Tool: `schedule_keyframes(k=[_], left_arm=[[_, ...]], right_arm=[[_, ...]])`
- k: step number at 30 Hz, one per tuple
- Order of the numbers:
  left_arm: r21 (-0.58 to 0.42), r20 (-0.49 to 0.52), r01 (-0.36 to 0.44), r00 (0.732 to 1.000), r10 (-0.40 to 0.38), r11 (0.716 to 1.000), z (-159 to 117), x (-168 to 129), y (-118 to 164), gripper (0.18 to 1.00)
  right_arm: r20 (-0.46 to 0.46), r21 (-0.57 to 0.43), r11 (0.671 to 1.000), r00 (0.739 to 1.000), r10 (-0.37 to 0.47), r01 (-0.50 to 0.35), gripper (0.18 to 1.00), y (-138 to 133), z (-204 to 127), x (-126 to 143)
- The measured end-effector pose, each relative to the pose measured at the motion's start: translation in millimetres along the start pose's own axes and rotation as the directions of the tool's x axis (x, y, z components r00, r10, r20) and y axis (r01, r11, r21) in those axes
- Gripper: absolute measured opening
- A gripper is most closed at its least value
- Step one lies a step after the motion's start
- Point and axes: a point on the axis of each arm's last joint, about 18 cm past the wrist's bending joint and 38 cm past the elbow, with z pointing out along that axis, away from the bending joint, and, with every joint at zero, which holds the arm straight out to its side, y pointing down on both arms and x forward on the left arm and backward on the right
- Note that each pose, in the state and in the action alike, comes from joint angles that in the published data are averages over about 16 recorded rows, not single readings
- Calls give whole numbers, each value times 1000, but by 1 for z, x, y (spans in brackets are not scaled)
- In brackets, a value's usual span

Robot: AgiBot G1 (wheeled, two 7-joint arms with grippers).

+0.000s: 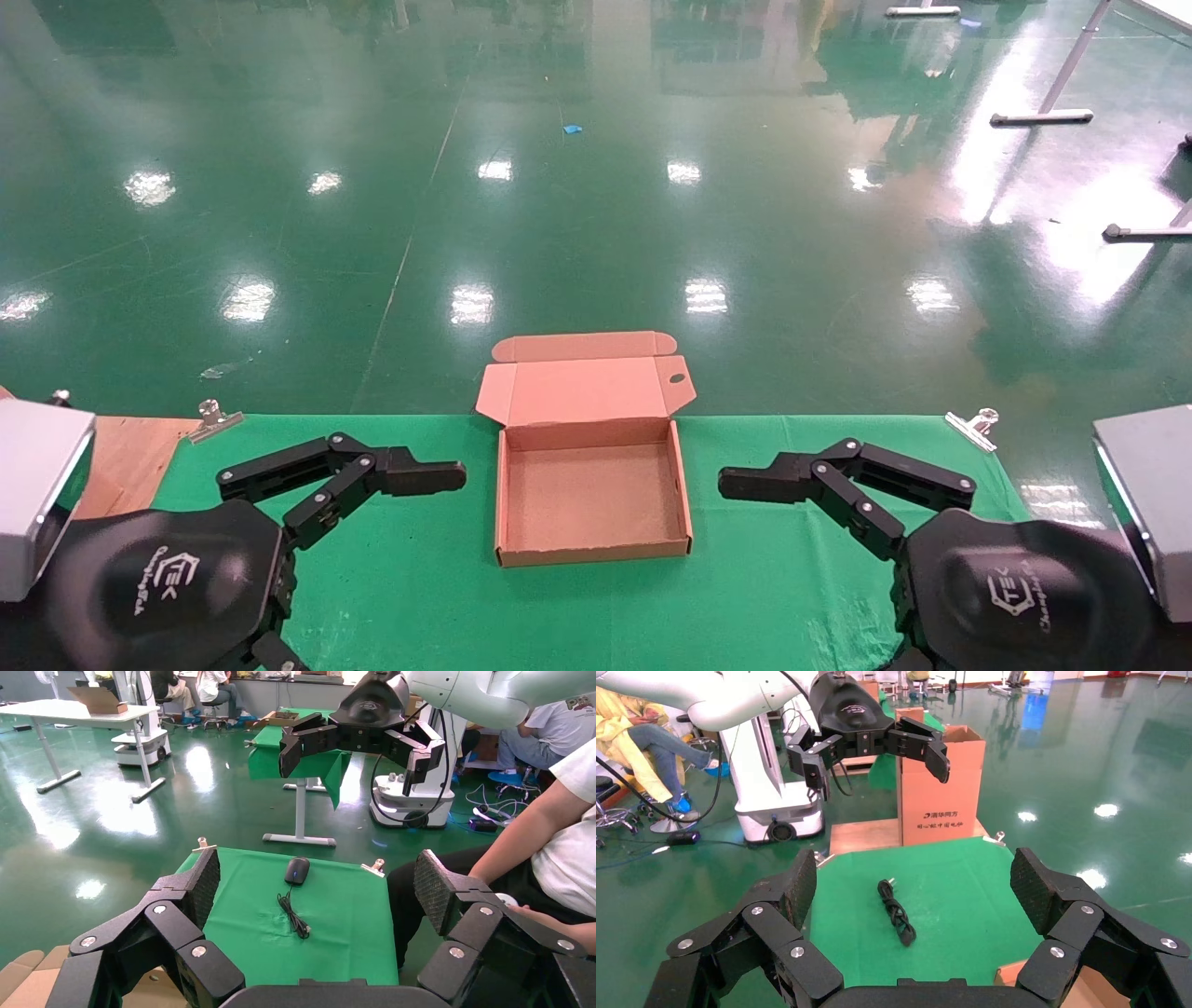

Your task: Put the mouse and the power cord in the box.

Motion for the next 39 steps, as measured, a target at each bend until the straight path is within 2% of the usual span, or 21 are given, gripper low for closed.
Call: schedule_keyframes(k=[39], left_arm=[[-22, -8, -3, 1000, 3, 1000, 2, 1, 3, 1001]], right_arm=[[4, -12, 1000, 1000, -5, 5, 1001, 2, 1, 0]])
